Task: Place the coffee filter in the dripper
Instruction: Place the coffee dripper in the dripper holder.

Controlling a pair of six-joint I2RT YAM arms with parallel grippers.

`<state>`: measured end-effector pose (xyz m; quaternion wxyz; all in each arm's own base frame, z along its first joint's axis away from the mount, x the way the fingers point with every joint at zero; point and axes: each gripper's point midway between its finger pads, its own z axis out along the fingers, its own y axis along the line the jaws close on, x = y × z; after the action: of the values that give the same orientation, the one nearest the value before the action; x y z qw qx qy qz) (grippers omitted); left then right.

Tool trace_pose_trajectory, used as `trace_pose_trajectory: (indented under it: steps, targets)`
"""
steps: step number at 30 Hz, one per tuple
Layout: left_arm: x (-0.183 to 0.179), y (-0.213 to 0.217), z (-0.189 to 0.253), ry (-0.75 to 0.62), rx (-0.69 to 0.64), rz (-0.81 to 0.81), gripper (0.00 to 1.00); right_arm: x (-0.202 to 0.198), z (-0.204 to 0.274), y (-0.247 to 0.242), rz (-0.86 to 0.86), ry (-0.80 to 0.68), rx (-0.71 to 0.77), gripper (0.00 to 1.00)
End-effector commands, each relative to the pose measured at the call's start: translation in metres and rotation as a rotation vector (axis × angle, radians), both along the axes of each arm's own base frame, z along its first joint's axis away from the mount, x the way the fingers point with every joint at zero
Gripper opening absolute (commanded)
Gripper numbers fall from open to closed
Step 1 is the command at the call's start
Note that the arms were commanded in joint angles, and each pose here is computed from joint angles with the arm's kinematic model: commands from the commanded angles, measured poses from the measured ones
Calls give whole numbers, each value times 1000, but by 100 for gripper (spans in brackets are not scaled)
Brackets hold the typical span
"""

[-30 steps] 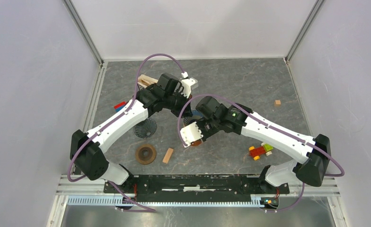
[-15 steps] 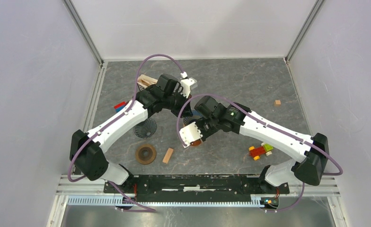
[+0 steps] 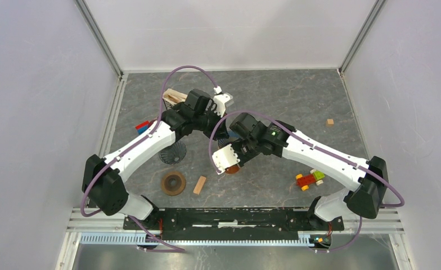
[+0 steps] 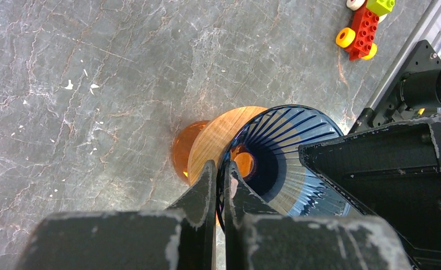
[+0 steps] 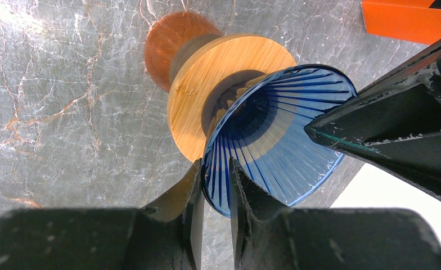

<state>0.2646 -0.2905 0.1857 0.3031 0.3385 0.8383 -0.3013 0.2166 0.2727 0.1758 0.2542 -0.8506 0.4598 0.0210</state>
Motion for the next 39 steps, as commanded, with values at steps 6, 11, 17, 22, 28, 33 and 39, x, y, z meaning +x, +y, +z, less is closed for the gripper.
trace_pose_trajectory:
  steps: [6,11,17,22,28,33,39]
  targets:
    - [-19,21,-37,51,143,-18,3,9,-12,9,-52,15,13,7]
    - [-12,20,-20,8,129,-1,13,14,-1,8,-83,-13,30,26]
    - [-10,20,-13,3,130,2,23,16,11,11,-98,-23,57,41]
    - [-7,21,-6,-21,126,16,34,17,21,13,-106,-30,72,47]
    - [-2,19,9,-57,107,26,43,16,37,18,-105,-38,93,54]
    - [-1,17,17,-70,90,22,43,13,40,14,-107,-29,86,56]
    - [-4,16,25,-79,67,10,46,1,38,9,-93,1,87,58]
